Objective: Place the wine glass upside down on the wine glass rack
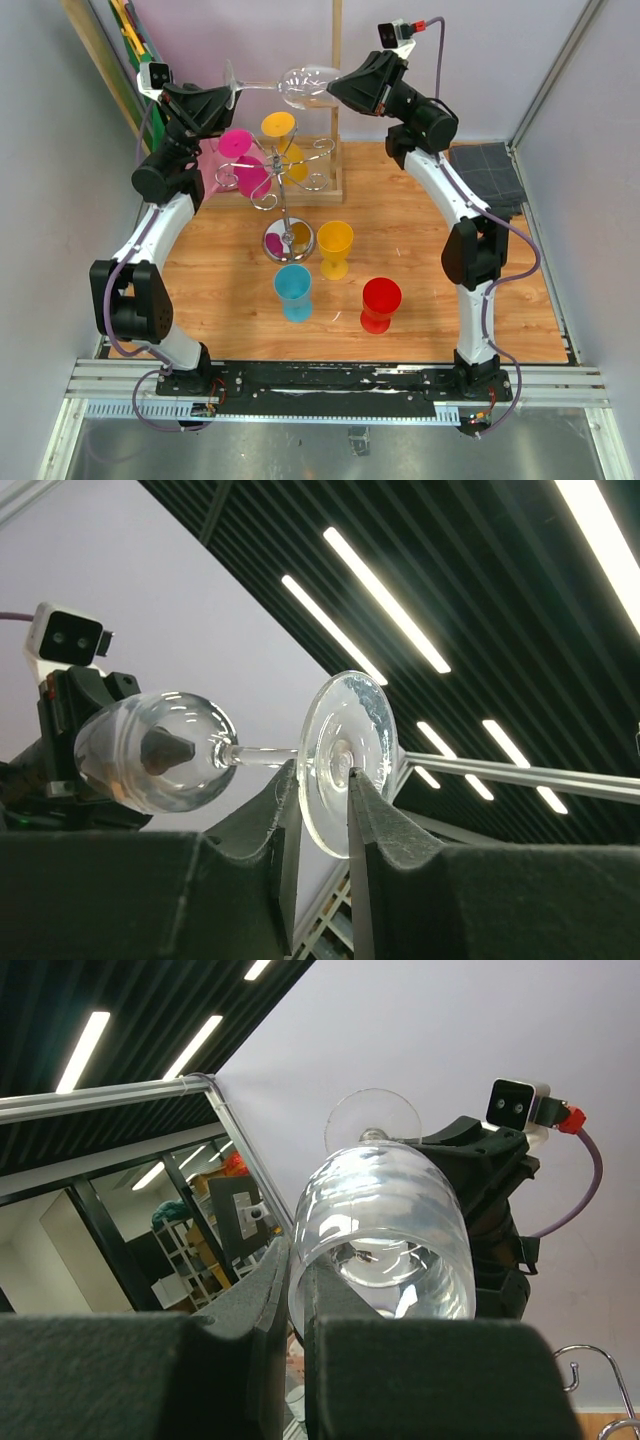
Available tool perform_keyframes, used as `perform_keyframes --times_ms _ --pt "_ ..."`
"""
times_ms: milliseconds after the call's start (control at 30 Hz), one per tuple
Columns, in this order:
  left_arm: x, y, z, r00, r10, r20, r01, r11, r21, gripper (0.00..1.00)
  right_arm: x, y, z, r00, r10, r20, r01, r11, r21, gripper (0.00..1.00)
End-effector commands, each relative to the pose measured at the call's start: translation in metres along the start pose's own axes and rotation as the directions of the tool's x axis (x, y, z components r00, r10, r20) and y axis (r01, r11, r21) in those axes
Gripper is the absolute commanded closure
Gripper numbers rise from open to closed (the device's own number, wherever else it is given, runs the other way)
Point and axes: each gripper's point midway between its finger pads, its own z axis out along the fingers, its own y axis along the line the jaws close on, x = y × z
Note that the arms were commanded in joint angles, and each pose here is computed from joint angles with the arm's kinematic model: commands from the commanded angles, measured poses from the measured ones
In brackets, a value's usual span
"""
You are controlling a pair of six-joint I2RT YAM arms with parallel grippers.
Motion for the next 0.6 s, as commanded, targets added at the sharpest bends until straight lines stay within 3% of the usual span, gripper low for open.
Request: perform_keyframes --times_ms 0,33,200,333,367,400,500,567 --pt "0.035 -0.056 -0.007 0.986 -0.091 -0.139 0.112 0.982 0.151 0.86 -0.004 0.022 0.003 0.998 -0.068 -0.011 0.068 0.996 -0.058 0.99" --pt "0.035 -0.056 -0.008 0.986 -0.091 -0.140 0.112 0.982 0.150 0.91 -0.004 0.022 0.003 0.998 -0.067 -0.010 0.066 0.996 -0.059 0.99" --pt "0.035 -0.055 -0.007 0.986 -0.090 -0.142 0.111 0.983 0.149 0.99 -0.003 0.023 0.002 0.997 -0.070 -0.016 0.068 0.996 -0.063 0.98" --pt "0.035 -0.058 -0.004 0.986 -0.076 -0.150 0.100 0.983 0.155 1.00 -0.002 0.023 0.002 0.997 -0.073 -0.023 0.071 0.995 -0.066 0.92" --pt "0.035 -0.058 -0.004 0.986 -0.074 -0.152 0.098 0.983 0.156 1.00 -0.002 0.023 0.001 0.997 -0.073 -0.022 0.071 0.995 -0.066 0.89" --pt "0.036 -0.060 -0.004 0.986 -0.068 -0.155 0.093 0.983 0.161 1.00 -0.003 0.022 0.001 0.997 -0.071 -0.021 0.069 0.996 -0.064 0.78" --pt "0.038 -0.064 -0.002 0.985 -0.055 -0.165 0.083 0.982 0.170 1.00 -0.005 0.020 -0.002 0.997 -0.071 -0.014 0.070 0.996 -0.058 0.73" --pt "0.039 -0.067 -0.001 0.984 -0.046 -0.170 0.076 0.981 0.177 1.00 -0.005 0.018 -0.003 0.997 -0.073 -0.007 0.072 0.996 -0.054 0.62"
